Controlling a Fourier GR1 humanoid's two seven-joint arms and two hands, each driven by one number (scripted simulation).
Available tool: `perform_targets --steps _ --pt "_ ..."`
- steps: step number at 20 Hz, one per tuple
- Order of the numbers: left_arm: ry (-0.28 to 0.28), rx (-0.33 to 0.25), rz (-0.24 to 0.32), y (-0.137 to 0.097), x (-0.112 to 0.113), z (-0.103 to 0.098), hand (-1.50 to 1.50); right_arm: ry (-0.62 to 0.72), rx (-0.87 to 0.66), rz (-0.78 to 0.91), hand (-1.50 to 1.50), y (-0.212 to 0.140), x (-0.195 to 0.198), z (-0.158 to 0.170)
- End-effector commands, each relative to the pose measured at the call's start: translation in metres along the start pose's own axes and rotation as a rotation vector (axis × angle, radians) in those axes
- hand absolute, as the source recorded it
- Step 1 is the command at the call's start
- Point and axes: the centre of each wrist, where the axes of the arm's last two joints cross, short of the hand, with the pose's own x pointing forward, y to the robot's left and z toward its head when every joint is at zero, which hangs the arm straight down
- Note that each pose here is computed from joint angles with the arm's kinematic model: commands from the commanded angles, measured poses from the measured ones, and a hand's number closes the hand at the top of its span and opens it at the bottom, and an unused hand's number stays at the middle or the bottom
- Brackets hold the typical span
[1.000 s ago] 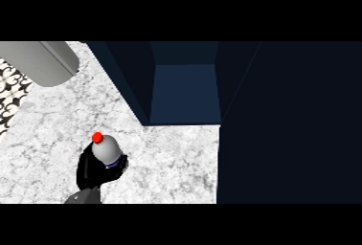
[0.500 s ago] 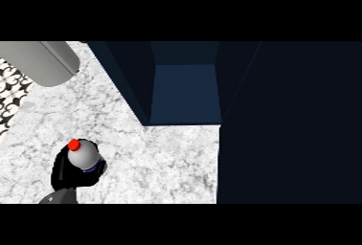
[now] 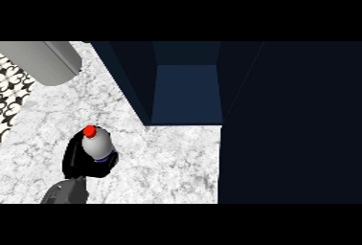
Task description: Pick up the bottled water, place it into the cabinet and close the cabinet
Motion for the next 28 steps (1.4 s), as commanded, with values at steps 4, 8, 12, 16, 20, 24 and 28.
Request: perform_targets --steps 4,8,12,16,20,24,28 --pt "0.009 -0.052 0.022 -0.072 0.023 -0.030 1.50 -0.091 0.055 -0.003 -1.50 0.031 0.042 -0.002" --pt "0.000 -0.050 -0.024 -0.126 0.037 -0.044 1.50 -0.085 0.035 -0.005 -1.50 0.017 0.027 -0.007" --pt "-0.017 -0.055 -0.047 -0.144 0.036 -0.060 1.50 -0.095 0.041 -0.010 -1.50 0.015 0.028 -0.008" --pt "-0.040 -0.029 -0.067 -0.182 0.056 -0.075 1.50 -0.081 0.056 -0.017 -1.50 0.026 0.036 -0.008" --pt "-0.018 0.000 -0.167 -0.190 0.048 -0.079 1.50 -0.094 0.059 -0.027 -1.50 0.028 0.040 -0.008" --pt "0.005 0.051 -0.256 -0.201 0.038 -0.091 1.50 -0.080 0.075 -0.020 -1.50 0.016 0.039 0.000" --pt "0.061 0.034 -0.278 -0.202 0.038 -0.111 1.50 -0.078 0.063 -0.064 -1.50 0.015 0.040 -0.011"
